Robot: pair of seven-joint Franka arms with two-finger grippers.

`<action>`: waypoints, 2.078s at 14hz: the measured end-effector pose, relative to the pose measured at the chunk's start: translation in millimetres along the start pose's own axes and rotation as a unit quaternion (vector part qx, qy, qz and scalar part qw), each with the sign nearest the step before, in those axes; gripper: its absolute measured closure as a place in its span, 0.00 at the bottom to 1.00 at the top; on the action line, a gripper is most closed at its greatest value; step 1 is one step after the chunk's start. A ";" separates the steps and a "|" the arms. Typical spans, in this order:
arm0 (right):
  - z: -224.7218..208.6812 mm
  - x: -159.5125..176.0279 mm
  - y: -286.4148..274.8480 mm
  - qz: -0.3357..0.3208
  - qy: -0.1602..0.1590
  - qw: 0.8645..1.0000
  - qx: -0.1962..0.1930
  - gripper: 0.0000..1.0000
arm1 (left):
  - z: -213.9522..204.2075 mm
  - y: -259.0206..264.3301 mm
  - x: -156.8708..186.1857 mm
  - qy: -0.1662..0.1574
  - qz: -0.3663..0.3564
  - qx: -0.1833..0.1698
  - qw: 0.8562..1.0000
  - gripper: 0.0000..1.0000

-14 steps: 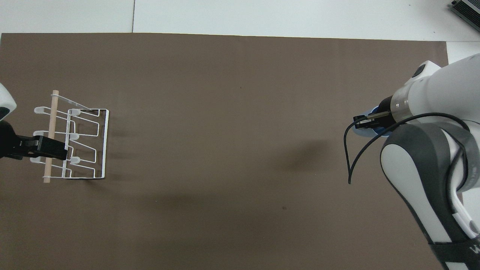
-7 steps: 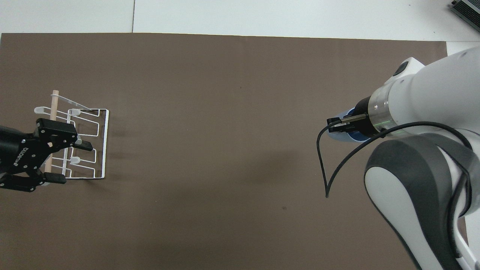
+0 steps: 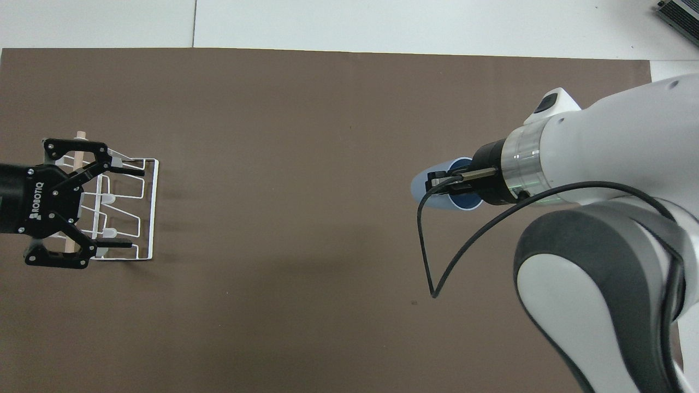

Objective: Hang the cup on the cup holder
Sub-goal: 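Carry the cup toward the rack while the left gripper approaches it, then close the left gripper on the cup's open end held by the right gripper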

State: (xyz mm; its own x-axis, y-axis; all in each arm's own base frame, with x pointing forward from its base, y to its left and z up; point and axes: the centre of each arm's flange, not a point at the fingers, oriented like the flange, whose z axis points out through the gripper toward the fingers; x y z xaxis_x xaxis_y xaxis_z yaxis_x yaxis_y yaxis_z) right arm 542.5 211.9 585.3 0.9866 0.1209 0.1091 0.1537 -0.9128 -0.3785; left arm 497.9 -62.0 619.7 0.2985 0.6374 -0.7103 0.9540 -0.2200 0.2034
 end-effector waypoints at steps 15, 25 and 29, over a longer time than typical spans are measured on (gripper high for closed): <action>26.4 -25.3 -152.9 0.070 0.128 0.970 0.194 0.95 | 64.4 6.2 -30.2 -0.058 -0.065 -0.048 0.995 0.00; 25.8 -39.7 -187.1 0.139 0.166 0.937 0.273 0.95 | 92.0 7.7 -30.8 -0.081 0.012 -0.086 0.993 0.00; 23.2 -40.7 -190.8 0.152 0.162 0.934 0.279 0.95 | 80.7 9.2 -21.1 -0.081 0.030 -0.105 0.991 0.00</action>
State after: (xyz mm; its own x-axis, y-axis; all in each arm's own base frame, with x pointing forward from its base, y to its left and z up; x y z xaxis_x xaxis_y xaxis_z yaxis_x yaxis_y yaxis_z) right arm 474.2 390.2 631.7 0.9348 -0.3183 0.1574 -0.0376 -0.5296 -0.8474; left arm 498.2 -137.1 582.2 0.3620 0.4969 -0.7887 0.9247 -0.0846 0.3711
